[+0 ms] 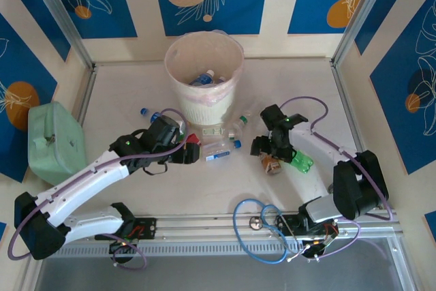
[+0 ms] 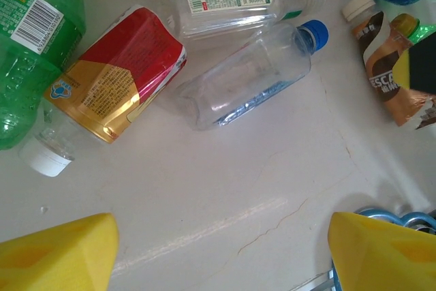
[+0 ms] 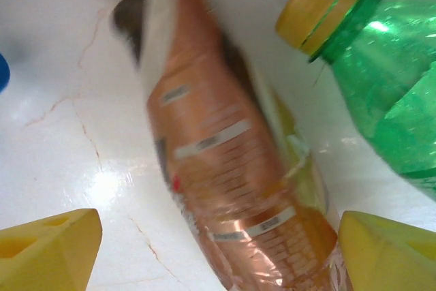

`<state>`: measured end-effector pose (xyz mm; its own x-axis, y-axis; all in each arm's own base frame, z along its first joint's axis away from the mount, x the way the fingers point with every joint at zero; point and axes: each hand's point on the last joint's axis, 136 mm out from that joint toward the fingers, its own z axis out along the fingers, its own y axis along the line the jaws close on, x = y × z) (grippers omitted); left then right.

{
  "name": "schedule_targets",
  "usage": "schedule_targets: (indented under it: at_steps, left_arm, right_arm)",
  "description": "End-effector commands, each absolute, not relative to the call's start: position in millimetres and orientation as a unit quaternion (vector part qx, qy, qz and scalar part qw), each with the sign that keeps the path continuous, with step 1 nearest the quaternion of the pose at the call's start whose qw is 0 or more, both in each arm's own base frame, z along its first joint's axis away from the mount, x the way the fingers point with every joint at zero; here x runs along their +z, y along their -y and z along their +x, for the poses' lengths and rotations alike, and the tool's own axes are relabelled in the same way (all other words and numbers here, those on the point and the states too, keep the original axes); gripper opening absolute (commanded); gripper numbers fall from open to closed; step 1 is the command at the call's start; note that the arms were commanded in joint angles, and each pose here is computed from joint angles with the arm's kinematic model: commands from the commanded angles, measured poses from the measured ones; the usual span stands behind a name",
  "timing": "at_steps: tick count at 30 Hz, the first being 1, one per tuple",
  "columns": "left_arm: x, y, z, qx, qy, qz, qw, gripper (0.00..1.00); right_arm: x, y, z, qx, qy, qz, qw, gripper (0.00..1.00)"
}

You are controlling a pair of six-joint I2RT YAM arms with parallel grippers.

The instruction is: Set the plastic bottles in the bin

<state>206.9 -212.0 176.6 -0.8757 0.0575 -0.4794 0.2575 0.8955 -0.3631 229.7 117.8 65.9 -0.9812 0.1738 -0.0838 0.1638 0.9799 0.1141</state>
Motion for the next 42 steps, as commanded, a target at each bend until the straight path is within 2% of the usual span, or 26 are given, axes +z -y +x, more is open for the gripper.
schedule_targets:
  at_steps: [1, 8, 14, 25, 28, 35, 42]
  left_arm:
    - [177, 213, 204, -0.217, -0.944, 0.087, 0.234, 0.80]
    - [177, 216, 205, -0.216, -0.944, 0.087, 0.231, 0.80]
    - [177, 213, 205, -0.209, -0.946, 0.085, 0.232, 0.80]
    - [173, 206, 205, -0.196, -0.950, 0.074, 0.233, 0.81]
    - [174, 206, 205, -0.195, -0.950, 0.076, 0.233, 0.81]
    - [178, 202, 205, -0.189, -0.950, 0.076, 0.238, 0.81]
    - [177, 184, 208, -0.156, -0.952, 0.054, 0.256, 0.82]
  right_arm:
    - [65, -117, 223, 0.021, -0.996, 0.076, 0.038, 0.90]
    - [45, -115, 217, 0.001, -0.997, 0.081, 0.011, 0.83]
    - [36, -123, 221, 0.008, -0.997, 0.079, 0.001, 0.82]
    - [45, -125, 216, 0.022, -0.997, 0.077, 0.022, 0.62]
    - [53, -125, 213, 0.030, -0.996, 0.078, 0.031, 0.60]
    - [87, -126, 209, 0.046, -0.994, 0.077, 0.068, 0.55]
    - [182, -136, 218, 0.143, -0.972, 0.073, 0.172, 0.55]
